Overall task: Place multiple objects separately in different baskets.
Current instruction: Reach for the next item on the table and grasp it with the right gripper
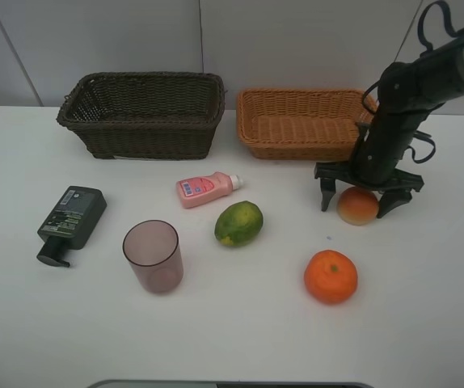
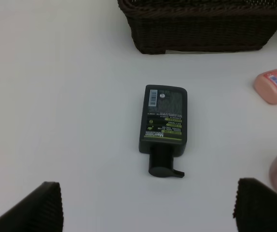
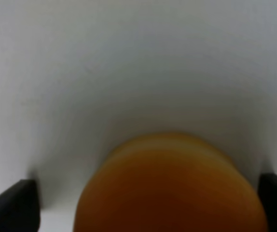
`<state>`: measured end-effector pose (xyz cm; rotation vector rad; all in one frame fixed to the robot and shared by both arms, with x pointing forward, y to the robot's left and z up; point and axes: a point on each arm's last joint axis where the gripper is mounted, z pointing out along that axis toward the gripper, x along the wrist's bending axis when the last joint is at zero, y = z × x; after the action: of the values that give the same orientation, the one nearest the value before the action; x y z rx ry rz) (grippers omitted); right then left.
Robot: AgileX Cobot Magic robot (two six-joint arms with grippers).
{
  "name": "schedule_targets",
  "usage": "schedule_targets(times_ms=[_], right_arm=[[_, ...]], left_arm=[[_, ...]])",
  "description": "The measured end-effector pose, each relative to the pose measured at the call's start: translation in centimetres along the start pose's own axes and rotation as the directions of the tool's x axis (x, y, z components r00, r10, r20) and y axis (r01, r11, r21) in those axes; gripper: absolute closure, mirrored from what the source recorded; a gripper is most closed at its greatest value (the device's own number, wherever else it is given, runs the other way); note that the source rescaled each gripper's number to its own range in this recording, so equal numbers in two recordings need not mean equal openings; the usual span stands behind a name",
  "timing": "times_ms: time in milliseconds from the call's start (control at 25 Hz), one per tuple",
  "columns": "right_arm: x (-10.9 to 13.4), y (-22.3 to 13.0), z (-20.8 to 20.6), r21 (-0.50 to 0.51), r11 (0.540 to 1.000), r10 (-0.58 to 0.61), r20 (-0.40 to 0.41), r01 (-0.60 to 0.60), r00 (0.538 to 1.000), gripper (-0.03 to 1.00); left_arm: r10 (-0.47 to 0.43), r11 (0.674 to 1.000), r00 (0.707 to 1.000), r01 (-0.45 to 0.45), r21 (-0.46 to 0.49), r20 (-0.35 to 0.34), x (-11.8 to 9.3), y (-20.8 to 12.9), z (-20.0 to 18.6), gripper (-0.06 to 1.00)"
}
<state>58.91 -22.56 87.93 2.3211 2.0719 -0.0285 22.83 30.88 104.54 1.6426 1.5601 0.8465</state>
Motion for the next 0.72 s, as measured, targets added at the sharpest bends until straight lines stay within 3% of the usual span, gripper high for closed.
schedule_targets(times_ms=[80, 120, 160, 240, 280, 720], right_arm=[[0.00, 0.01, 0.03, 0.000, 1.000, 0.000, 0.000, 0.000, 1.000, 0.06], [0.00, 0.00, 0.04, 0.001, 1.000, 0.000, 0.000, 0.000, 1.000, 0.17], [0.00, 0.00, 0.04, 0.001, 1.000, 0.000, 0.000, 0.000, 1.000, 0.33], [0.00, 0.00, 0.04, 0.001, 1.000, 0.000, 0.000, 0.000, 1.000, 0.86], [0.01, -0.01, 0.04, 0.002, 1.000, 0.001, -0.001, -0.001, 1.000, 0.97], [0.01, -0.01, 0.07, 0.002, 1.000, 0.002, -0.001, -0.002, 1.000, 0.95]], left_arm=[[0.000, 1.000, 1.000, 0.000, 0.000, 0.000, 0.00, 0.00, 0.00, 0.03], [0.000, 1.000, 1.000, 0.000, 0.000, 0.000, 0.00, 0.00, 0.00, 0.03], [0.000, 1.000, 1.000, 0.000, 0.000, 0.000, 0.00, 0.00, 0.00, 0.03], [0.000, 1.000, 1.000, 0.000, 0.000, 0.000, 0.00, 0.00, 0.00, 0.03], [0.000, 1.000, 1.000, 0.000, 0.000, 0.000, 0.00, 0.00, 0.00, 0.03], [0.000, 1.000, 1.000, 0.000, 0.000, 0.000, 0.00, 0.00, 0.00, 0.03]])
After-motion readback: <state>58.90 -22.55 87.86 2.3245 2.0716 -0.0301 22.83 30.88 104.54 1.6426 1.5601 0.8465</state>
